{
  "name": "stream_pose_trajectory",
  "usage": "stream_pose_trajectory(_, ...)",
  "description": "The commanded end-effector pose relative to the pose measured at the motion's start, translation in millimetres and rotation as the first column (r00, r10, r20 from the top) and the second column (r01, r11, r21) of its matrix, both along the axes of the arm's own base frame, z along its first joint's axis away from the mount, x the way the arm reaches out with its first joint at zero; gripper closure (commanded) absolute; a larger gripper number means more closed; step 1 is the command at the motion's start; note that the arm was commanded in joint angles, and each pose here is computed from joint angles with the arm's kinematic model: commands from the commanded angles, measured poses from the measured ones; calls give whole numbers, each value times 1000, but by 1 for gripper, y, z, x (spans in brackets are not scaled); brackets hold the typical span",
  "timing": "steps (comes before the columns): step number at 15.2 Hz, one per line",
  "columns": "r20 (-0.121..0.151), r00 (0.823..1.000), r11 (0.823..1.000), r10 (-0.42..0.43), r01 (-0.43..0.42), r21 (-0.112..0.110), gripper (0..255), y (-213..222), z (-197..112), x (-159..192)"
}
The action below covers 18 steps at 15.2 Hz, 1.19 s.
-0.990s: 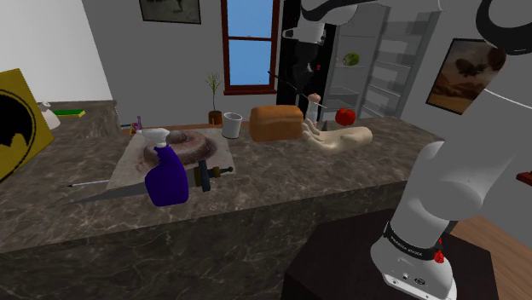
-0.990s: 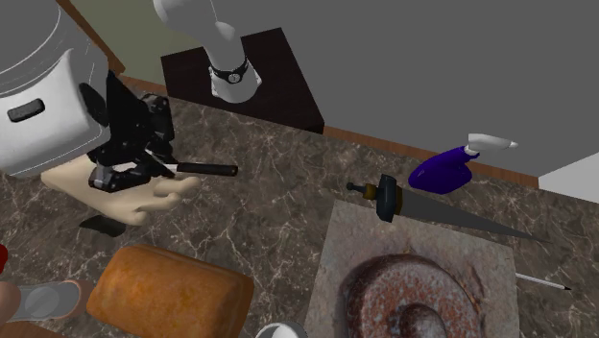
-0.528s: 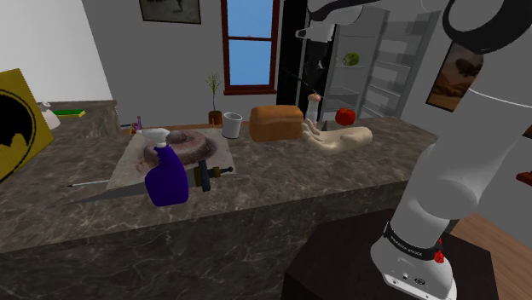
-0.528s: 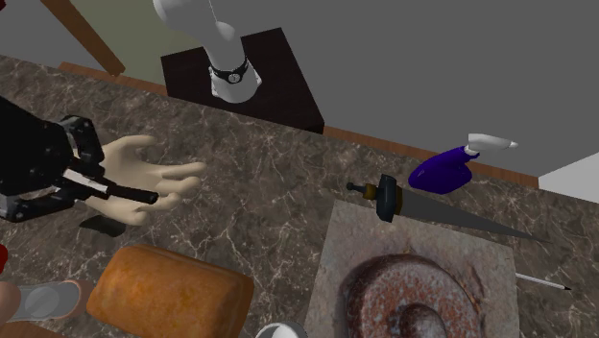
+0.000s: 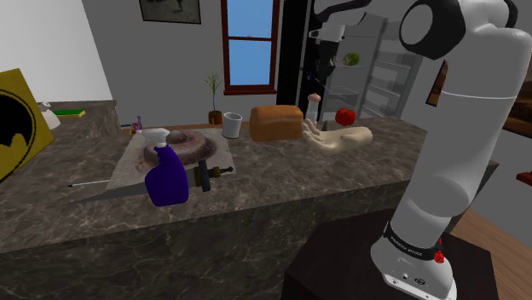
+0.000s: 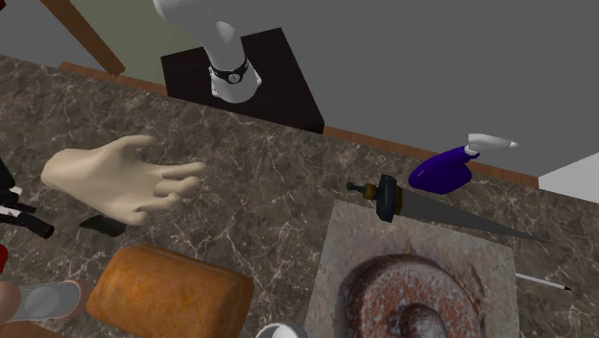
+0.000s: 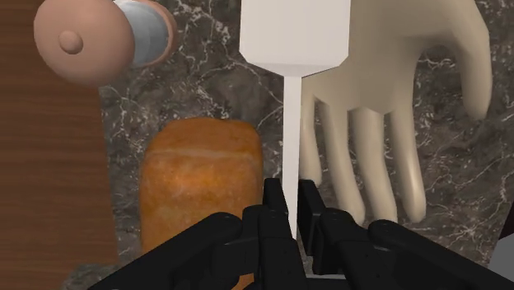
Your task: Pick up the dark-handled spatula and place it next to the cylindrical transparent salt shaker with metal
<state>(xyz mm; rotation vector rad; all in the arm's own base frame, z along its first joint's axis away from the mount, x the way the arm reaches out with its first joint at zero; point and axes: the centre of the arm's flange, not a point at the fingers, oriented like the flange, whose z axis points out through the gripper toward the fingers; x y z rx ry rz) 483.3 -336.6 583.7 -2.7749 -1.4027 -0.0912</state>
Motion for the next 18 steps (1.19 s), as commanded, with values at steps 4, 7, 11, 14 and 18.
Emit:
stream_pose_trajectory(4, 0, 1000, 1000, 2, -2, 0, 255, -23, -18, 2)
stream_pose_trajectory(7, 0, 1000, 1000, 2, -2, 0, 255, -23, -34, 2)
stream_pose_trajectory(11, 0, 1000, 1000, 2, -2, 0, 255, -23, -55, 2)
stream_pose_trajectory(14, 0, 1000, 1000, 2, -2, 0, 255, -23, -71, 2)
stream_pose_trajectory(18, 0, 1000, 1000, 2, -2, 0, 255, -23, -92, 2)
